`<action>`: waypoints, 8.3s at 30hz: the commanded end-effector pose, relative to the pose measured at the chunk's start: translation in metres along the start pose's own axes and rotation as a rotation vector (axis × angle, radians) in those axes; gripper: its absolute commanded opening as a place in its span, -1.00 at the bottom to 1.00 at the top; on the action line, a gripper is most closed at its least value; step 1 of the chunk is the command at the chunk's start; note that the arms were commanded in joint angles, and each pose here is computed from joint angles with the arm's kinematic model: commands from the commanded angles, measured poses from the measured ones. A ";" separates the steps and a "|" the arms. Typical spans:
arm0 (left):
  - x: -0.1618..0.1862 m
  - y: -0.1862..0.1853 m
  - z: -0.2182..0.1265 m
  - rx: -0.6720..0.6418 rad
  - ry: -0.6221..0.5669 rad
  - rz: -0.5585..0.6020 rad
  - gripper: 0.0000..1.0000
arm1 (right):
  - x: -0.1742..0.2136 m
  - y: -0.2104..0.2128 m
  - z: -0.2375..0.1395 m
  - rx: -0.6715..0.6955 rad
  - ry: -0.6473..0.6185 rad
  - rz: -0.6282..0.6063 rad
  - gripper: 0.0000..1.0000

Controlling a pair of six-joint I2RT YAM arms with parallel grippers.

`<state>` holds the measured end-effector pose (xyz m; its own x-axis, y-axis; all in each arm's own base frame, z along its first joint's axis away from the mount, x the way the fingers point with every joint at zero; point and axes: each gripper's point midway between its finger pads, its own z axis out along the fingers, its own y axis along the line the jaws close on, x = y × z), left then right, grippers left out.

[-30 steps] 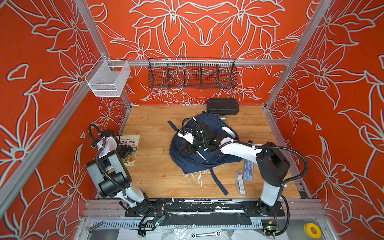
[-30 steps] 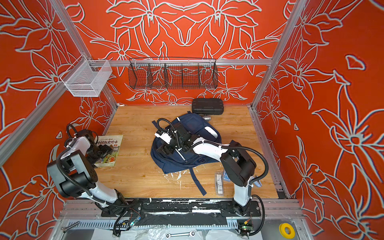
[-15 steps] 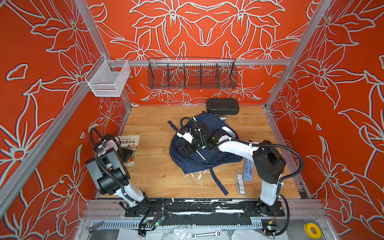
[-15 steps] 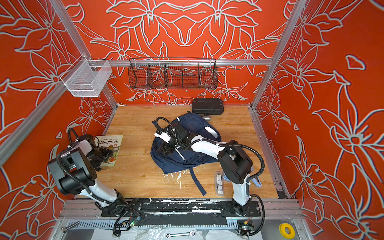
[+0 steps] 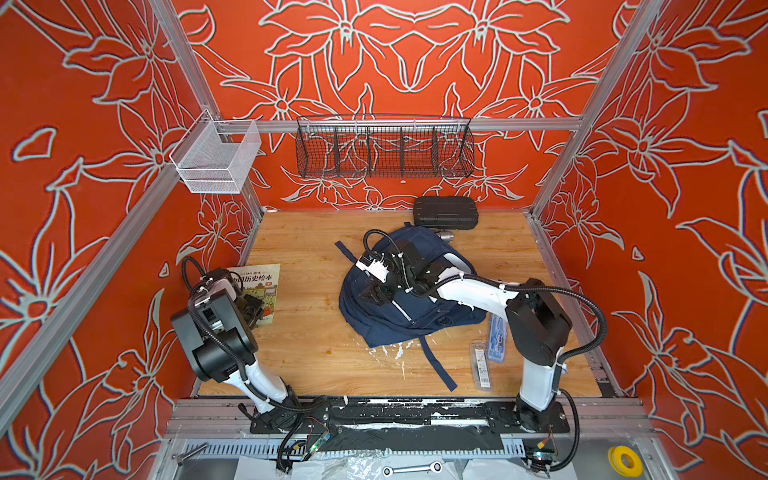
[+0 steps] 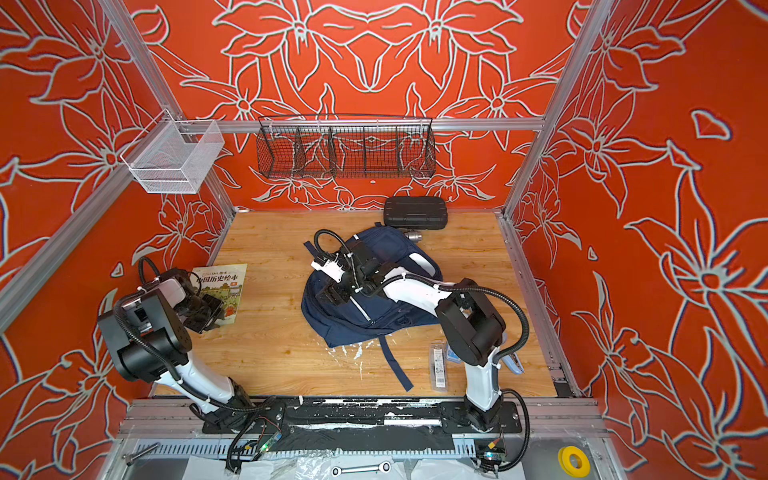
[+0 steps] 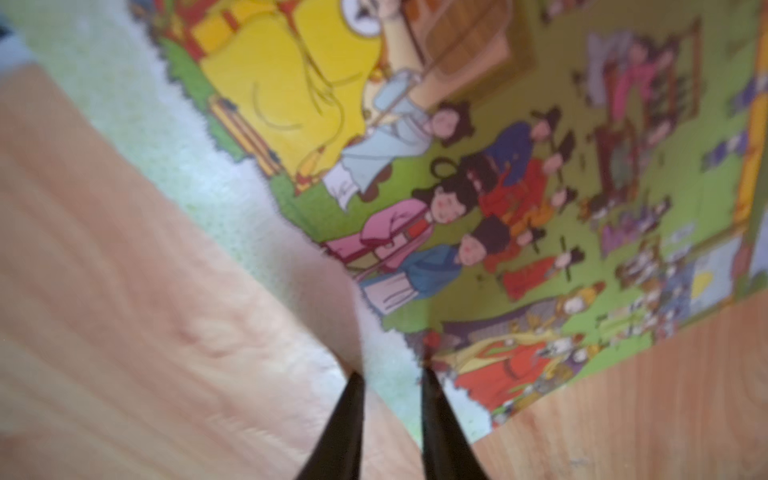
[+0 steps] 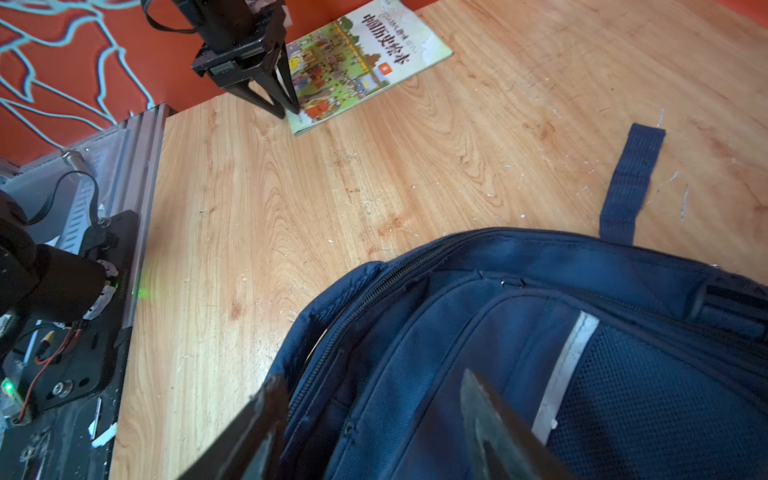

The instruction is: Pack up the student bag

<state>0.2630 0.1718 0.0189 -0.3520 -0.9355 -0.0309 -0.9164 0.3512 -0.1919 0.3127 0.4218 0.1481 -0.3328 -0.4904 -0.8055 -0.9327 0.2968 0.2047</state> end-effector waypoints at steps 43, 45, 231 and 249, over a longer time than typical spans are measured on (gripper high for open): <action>-0.055 -0.024 -0.018 -0.188 -0.099 0.579 0.77 | -0.002 -0.014 -0.005 0.016 -0.033 0.068 0.40; -0.059 -0.020 -0.017 -0.208 -0.121 0.582 0.95 | -0.001 -0.014 -0.005 0.015 -0.030 0.071 0.40; 0.046 -0.093 -0.029 0.489 0.009 0.282 0.95 | -0.035 -0.060 0.177 0.006 0.008 0.413 0.25; 0.039 -0.102 0.000 0.590 0.019 0.250 0.95 | 0.032 -0.072 0.203 0.068 0.194 0.603 -0.06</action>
<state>0.3473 0.1035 0.0519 -0.5580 -0.8124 -0.1690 -0.5299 0.5056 -0.6808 0.4155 0.5664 0.0483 -0.7396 -0.3105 -0.5971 -0.6550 0.5357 0.5329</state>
